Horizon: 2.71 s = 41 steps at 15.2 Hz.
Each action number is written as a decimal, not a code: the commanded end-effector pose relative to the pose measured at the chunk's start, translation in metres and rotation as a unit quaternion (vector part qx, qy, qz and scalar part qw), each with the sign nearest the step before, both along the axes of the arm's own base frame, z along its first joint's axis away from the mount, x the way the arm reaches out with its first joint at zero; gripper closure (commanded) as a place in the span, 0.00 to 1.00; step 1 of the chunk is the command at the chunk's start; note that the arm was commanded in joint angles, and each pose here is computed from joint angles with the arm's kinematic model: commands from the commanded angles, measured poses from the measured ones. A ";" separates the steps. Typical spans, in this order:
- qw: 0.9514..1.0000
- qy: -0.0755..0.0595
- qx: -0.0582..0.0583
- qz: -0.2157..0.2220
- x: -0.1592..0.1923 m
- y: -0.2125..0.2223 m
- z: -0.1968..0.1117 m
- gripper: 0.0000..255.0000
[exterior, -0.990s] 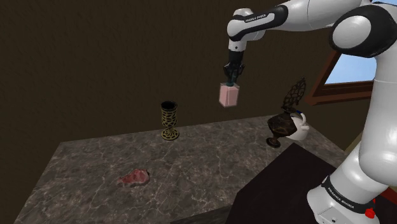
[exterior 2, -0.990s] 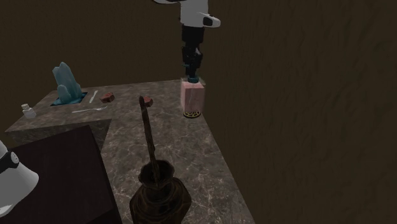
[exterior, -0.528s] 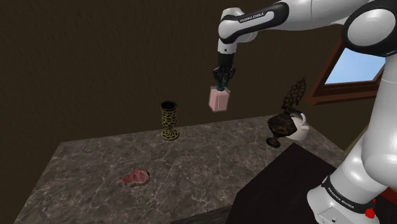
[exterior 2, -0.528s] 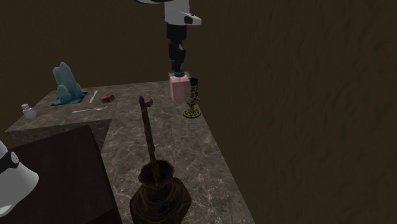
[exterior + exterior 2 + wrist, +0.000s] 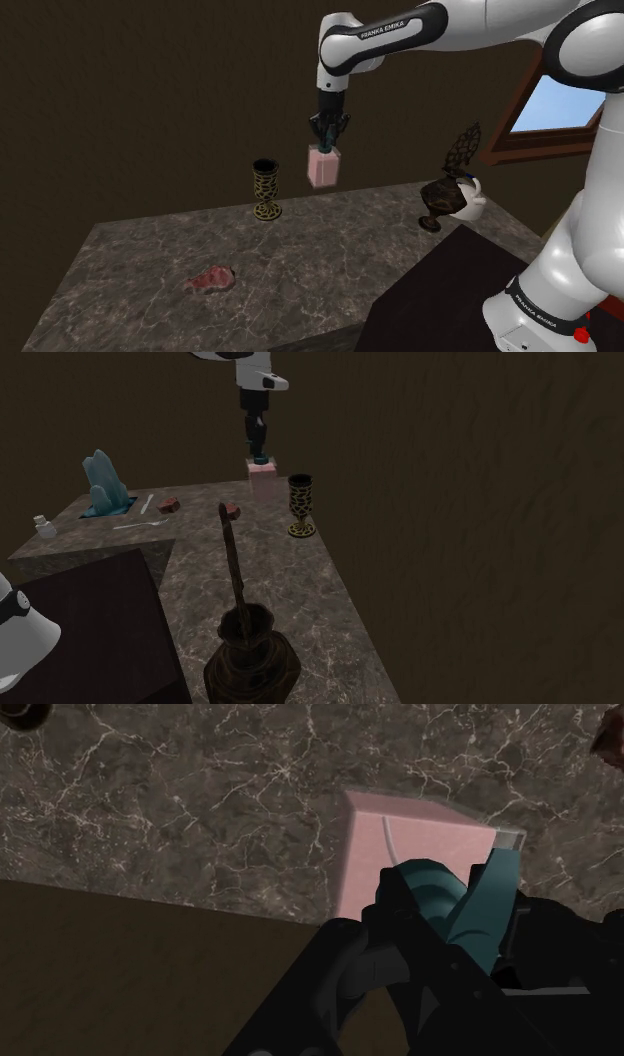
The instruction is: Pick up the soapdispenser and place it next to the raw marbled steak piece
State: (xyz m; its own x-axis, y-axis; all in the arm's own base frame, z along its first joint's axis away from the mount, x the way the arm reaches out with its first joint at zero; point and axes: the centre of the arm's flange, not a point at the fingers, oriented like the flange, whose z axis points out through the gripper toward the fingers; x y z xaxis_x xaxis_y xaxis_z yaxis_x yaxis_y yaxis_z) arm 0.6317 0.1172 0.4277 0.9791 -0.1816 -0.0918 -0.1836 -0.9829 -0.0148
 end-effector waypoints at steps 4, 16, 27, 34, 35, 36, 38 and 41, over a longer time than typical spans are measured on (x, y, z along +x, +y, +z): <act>1.000 0.000 0.000 -0.001 -0.008 0.064 0.003 1.00; 1.000 0.000 0.000 -0.001 -0.026 0.221 0.003 1.00; 1.000 0.000 0.000 -0.001 -0.030 0.256 -0.039 1.00; 1.000 0.000 0.000 -0.001 -0.030 0.256 -0.076 1.00; 1.000 0.000 0.000 -0.001 -0.030 0.256 -0.081 1.00; 1.000 0.000 0.000 -0.001 -0.030 0.256 -0.086 1.00; 1.000 0.000 0.000 -0.001 -0.030 0.256 -0.097 1.00; 1.000 0.000 0.000 -0.001 -0.030 0.256 -0.113 1.00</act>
State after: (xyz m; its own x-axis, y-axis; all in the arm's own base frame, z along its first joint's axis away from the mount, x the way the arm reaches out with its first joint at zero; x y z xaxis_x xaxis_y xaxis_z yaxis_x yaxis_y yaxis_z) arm 0.6012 0.3726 0.3203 0.9788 -0.1829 -0.0920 -0.1849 -0.9826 -0.0142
